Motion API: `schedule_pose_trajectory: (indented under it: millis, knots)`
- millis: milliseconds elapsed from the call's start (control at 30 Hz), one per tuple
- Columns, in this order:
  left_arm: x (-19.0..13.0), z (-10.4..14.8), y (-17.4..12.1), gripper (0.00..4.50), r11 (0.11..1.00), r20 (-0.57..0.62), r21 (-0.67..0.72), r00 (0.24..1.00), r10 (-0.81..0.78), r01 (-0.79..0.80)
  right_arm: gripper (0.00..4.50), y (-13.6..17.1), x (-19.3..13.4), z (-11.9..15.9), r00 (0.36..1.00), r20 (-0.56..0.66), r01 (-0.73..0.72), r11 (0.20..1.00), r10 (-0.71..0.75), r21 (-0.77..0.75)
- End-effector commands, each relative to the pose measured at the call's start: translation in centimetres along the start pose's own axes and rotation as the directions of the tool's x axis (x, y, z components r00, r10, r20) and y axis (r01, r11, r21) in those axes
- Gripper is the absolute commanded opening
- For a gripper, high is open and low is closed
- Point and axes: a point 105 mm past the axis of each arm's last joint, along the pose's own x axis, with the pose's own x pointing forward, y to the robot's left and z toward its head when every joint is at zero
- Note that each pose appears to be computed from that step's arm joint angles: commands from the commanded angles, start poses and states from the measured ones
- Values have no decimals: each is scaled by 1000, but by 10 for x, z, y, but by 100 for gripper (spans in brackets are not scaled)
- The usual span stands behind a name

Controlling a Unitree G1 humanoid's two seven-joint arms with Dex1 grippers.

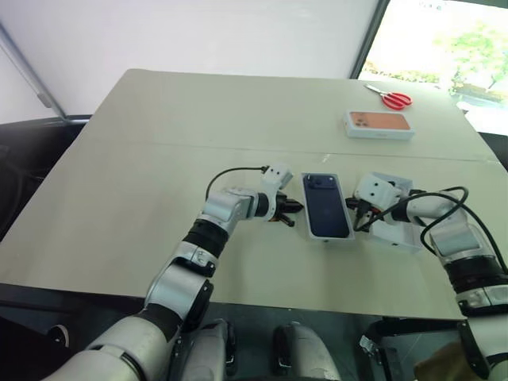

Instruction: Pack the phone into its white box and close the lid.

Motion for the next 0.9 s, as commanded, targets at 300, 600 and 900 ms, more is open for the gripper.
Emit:
schedule_pose_trajectory:
  millis: [300,600,900]
  knots:
    - [-6,15,2,2,999,68,37,998,0,-2,1,13,7,6,998,13,-62,998,62,-14]
    - [-6,21,9,2,999,108,10,994,34,-35,1,16,4,15,997,33,-75,997,74,0]
    - [-4,20,10,2,999,98,6,994,41,-41,1,28,0,13,991,6,-136,991,137,-15]
